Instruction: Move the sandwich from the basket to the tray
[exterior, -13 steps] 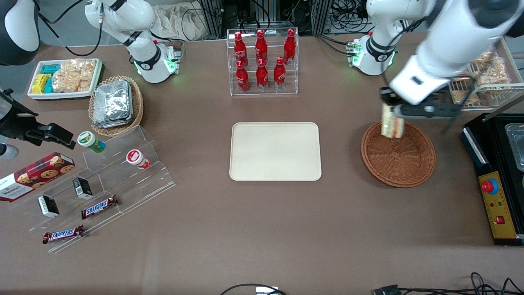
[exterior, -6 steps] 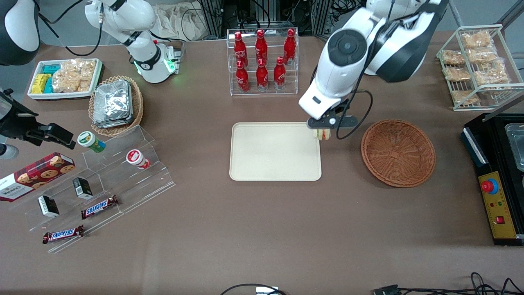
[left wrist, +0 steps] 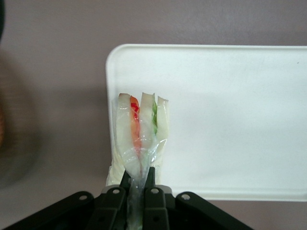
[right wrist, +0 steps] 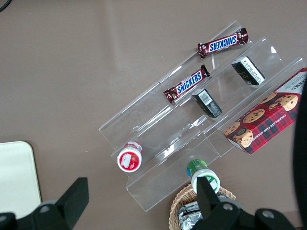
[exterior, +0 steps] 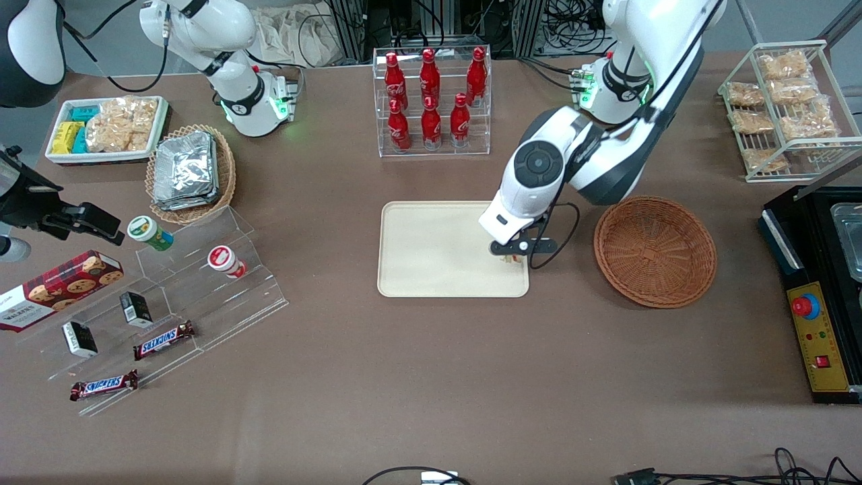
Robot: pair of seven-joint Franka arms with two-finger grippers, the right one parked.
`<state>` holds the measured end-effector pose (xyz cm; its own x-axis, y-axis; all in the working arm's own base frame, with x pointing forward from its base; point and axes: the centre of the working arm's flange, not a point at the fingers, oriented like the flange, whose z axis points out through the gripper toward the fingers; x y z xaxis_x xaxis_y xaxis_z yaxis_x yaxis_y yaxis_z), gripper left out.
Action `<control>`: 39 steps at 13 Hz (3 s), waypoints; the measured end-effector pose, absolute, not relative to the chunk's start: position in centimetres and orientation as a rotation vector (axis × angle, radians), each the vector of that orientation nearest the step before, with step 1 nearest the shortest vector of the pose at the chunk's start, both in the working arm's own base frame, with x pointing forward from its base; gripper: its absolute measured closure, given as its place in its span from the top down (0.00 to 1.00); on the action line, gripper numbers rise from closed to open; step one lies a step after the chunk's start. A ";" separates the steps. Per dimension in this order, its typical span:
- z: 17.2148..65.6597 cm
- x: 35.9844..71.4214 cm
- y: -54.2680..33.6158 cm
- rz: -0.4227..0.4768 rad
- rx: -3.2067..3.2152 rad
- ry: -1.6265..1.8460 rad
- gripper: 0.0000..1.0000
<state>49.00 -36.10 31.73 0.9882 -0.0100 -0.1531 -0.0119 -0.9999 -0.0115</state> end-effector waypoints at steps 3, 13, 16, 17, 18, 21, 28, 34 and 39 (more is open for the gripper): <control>27.6 49.5 -36.2 0.215 -3.097 0.024 0.12; 23.7 49.4 -36.8 0.185 -3.122 -0.162 0.36; 24.0 49.6 -36.8 0.180 -3.120 -0.190 0.64; 24.2 49.7 -36.7 0.176 -3.118 -0.197 0.76; 24.6 49.9 -36.7 0.171 -3.116 -0.202 0.87; 27.0 50.7 -36.5 0.151 -3.095 -0.222 1.00; 49.4 52.6 -30.7 0.074 -3.014 -0.267 1.00; 57.5 51.6 -10.0 0.066 -3.066 -0.261 1.00; 59.3 49.5 -1.3 0.039 -3.109 -0.323 1.00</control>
<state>49.46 -1.33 59.30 0.9784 0.2055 -0.0231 0.2051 -0.9786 -0.0184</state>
